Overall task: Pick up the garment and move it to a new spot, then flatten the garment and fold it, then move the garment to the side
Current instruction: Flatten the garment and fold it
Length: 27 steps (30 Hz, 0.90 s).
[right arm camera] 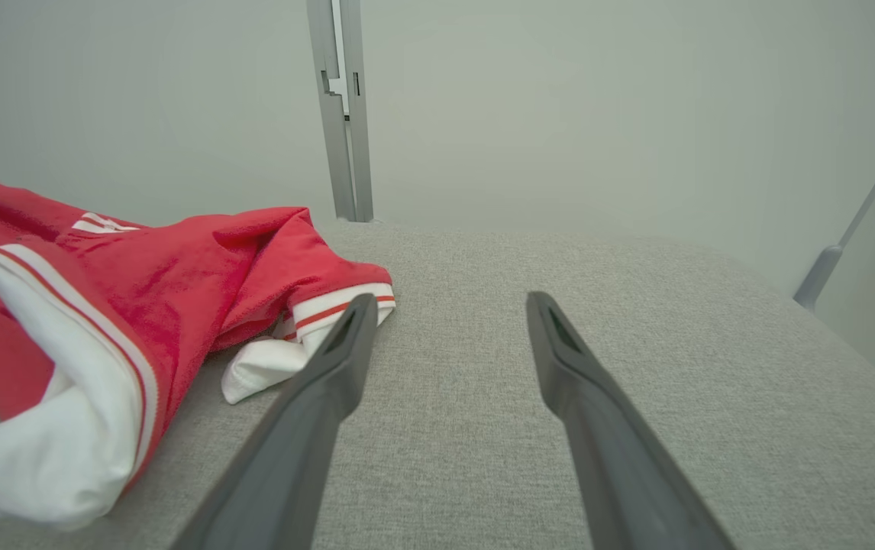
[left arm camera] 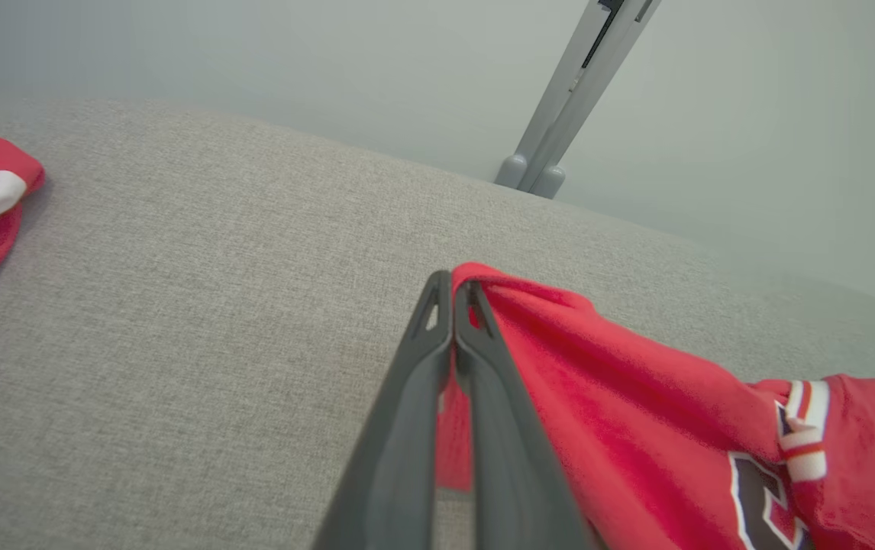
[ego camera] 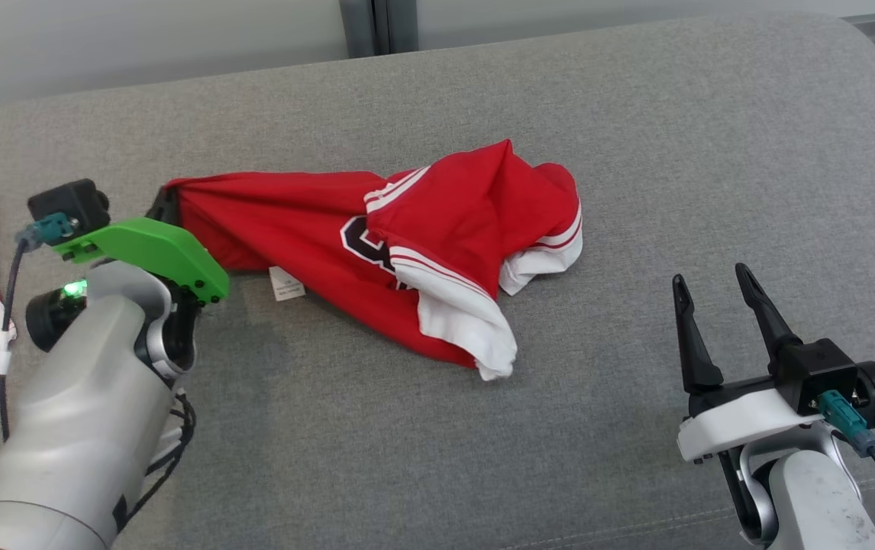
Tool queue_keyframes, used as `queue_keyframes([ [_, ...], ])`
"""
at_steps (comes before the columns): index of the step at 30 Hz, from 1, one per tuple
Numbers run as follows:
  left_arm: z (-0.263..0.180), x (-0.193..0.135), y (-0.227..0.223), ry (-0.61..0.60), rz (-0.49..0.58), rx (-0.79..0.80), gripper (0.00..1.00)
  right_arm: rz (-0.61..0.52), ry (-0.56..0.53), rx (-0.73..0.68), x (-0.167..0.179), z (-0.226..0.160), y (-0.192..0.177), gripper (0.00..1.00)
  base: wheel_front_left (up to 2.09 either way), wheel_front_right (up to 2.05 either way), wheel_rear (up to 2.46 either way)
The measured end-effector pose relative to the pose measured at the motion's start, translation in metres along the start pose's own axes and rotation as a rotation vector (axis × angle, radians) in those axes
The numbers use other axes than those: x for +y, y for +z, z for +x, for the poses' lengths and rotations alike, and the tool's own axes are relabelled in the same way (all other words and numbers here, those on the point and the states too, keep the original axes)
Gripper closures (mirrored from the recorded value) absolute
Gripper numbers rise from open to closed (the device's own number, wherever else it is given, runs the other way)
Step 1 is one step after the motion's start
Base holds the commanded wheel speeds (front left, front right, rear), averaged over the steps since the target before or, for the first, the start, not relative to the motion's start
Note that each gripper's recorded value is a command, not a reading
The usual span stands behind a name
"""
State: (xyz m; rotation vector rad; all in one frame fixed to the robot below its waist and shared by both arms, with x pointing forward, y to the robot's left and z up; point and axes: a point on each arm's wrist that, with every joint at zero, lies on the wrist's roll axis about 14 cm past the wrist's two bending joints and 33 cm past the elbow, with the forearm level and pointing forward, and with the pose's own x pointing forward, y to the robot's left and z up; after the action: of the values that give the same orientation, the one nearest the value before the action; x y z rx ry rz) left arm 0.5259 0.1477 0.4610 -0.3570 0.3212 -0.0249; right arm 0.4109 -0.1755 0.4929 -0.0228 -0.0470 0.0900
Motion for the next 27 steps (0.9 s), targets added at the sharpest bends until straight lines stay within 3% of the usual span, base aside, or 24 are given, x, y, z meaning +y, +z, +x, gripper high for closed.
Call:
queue_keyframes([
  [5, 0.004, 0.027, 0.006, 0.077, 0.066, 0.006, 1.00, 0.005, 0.003, 0.005, 0.001, 0.000, -0.002, 0.00, 0.00, 0.00, 0.00],
  [6, 0.005, 0.029, 0.003, 0.082, 0.075, 0.014, 0.21, 0.007, 0.002, 0.006, 0.001, 0.001, -0.002, 0.00, 0.00, 0.00, 0.00],
  [7, 0.005, 0.030, 0.000, 0.084, 0.084, 0.021, 0.00, 0.009, 0.000, 0.006, 0.000, 0.002, -0.002, 0.00, 0.00, 0.00, 0.00],
  [16, 0.003, 0.022, 0.001, 0.031, 0.075, -0.042, 0.00, 0.008, -0.008, -0.003, -0.003, 0.003, 0.000, 0.00, 0.00, 0.00, 0.00],
  [19, -0.004, 0.015, 0.023, -0.012, 0.051, -0.127, 0.00, 0.009, -0.010, -0.009, -0.003, 0.004, 0.002, 0.00, 0.00, 0.00, 0.00],
  [21, -0.015, 0.009, 0.043, -0.052, 0.046, -0.216, 0.00, 0.010, -0.005, -0.010, -0.002, 0.005, 0.002, 0.00, 0.00, 0.00, 0.00],
  [27, -0.066, -0.006, 0.044, -0.125, 0.037, -0.362, 0.00, 0.007, 0.012, -0.027, 0.005, 0.006, 0.008, 0.00, 0.00, 0.00, 0.00],
])
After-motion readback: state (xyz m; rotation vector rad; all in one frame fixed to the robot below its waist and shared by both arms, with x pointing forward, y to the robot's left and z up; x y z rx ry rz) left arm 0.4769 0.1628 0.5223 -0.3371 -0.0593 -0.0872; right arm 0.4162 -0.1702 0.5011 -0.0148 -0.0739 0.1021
